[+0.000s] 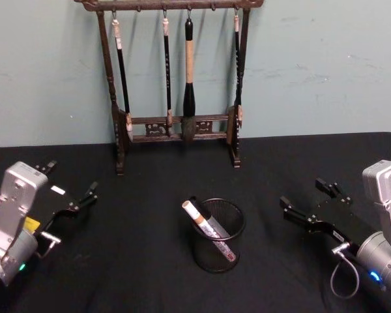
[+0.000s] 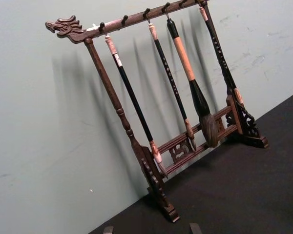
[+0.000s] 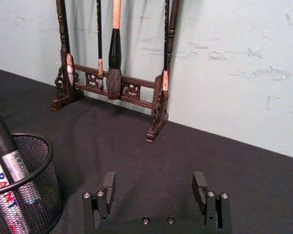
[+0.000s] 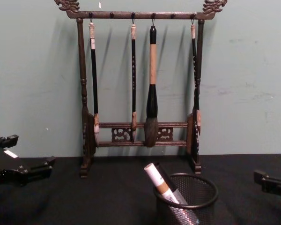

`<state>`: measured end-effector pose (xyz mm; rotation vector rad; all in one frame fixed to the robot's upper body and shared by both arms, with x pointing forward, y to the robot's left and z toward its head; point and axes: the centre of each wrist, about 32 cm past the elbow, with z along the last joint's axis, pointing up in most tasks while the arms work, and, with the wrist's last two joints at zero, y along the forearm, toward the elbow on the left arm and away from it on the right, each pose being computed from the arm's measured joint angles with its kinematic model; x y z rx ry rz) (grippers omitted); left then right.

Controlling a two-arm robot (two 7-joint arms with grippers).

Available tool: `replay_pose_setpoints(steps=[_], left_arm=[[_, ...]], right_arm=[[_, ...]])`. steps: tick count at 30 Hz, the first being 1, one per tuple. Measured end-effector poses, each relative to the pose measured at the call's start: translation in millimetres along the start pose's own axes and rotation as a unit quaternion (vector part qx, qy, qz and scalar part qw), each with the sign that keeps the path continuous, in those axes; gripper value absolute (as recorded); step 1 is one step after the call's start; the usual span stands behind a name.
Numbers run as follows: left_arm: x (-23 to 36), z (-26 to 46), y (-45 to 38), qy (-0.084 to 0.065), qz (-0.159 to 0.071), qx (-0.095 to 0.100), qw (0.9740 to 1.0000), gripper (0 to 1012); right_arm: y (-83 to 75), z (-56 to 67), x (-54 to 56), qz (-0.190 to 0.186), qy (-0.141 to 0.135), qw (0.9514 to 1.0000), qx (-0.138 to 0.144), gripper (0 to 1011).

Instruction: Pick up the water-based marker from the table and place it into the pen holder.

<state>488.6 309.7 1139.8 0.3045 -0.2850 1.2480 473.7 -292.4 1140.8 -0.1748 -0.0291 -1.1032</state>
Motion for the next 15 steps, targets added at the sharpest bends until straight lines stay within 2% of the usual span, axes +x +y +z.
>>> replay_pose_setpoints(steps=[15], left_arm=[[0.0,0.0,0.0,0.000,0.000,0.000,1.0000,1008]], right_arm=[[-0.1,0.3,0.1,0.000,0.000,1.0000,0.000,1000]])
